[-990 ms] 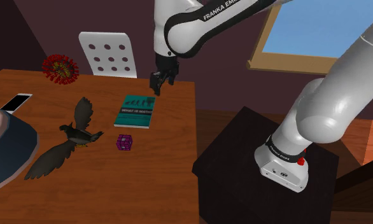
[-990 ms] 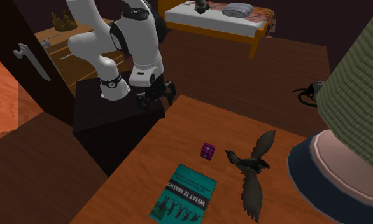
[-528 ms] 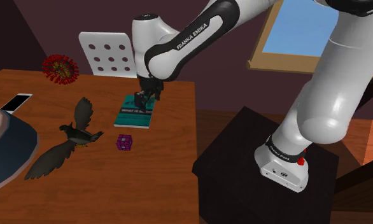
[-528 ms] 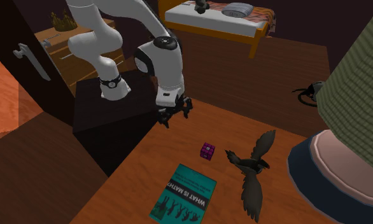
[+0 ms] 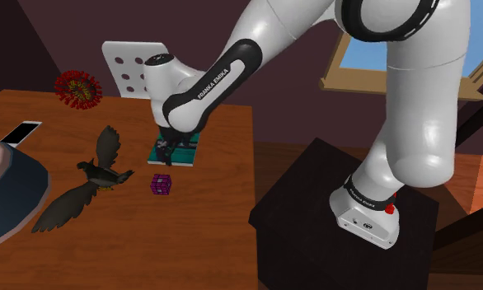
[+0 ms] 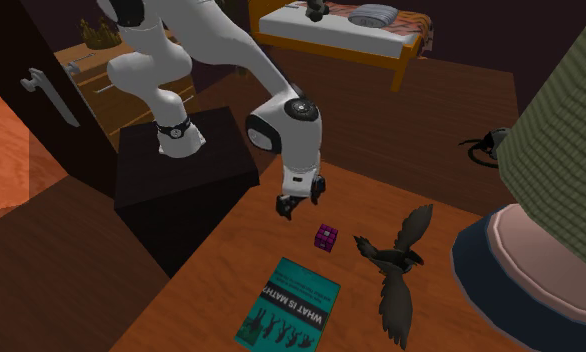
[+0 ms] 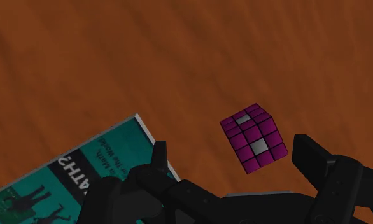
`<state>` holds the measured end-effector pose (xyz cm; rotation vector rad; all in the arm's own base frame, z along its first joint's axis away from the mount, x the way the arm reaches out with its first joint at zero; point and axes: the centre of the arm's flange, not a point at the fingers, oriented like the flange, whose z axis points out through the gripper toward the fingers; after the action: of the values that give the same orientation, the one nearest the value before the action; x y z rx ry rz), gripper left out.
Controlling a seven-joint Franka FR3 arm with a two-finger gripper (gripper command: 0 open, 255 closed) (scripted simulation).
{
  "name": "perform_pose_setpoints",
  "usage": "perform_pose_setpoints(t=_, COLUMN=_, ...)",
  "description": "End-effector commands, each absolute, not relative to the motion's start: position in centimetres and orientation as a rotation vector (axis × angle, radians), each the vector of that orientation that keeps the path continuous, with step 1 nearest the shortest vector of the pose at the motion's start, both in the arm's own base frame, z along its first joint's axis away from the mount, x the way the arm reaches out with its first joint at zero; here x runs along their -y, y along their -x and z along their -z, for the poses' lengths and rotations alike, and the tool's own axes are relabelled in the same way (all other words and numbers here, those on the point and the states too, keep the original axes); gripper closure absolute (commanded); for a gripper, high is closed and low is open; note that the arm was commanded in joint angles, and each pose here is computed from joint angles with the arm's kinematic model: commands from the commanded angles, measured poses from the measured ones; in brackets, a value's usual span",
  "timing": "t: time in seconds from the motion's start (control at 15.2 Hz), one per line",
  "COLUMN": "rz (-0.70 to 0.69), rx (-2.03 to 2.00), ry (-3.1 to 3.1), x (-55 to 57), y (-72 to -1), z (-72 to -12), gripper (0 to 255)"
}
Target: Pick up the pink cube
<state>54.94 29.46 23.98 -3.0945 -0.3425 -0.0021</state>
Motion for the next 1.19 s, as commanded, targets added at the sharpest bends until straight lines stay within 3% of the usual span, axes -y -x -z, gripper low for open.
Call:
perform_pose_setpoints(t=0.0, rz=-0.012, rx=0.356, ry=3.096, x=-31.1, y=-55.8, z=-21.9, gripper=0)
perform_pose_setpoints(t=0.4, rz=-0.057, rx=0.399, ry=3.099, x=-35.9, y=-58.1, z=-15.7, gripper=0)
perform_pose_setpoints(t=1.06, rz=-0.062, rx=0.404, ry=3.099, x=-36.4, y=-58.3, z=-11.1, gripper=0)
perform_pose_setpoints(t=1.12, rz=-0.062, rx=0.404, ry=3.099, x=-36.4, y=-58.3, z=-11.1, gripper=255)
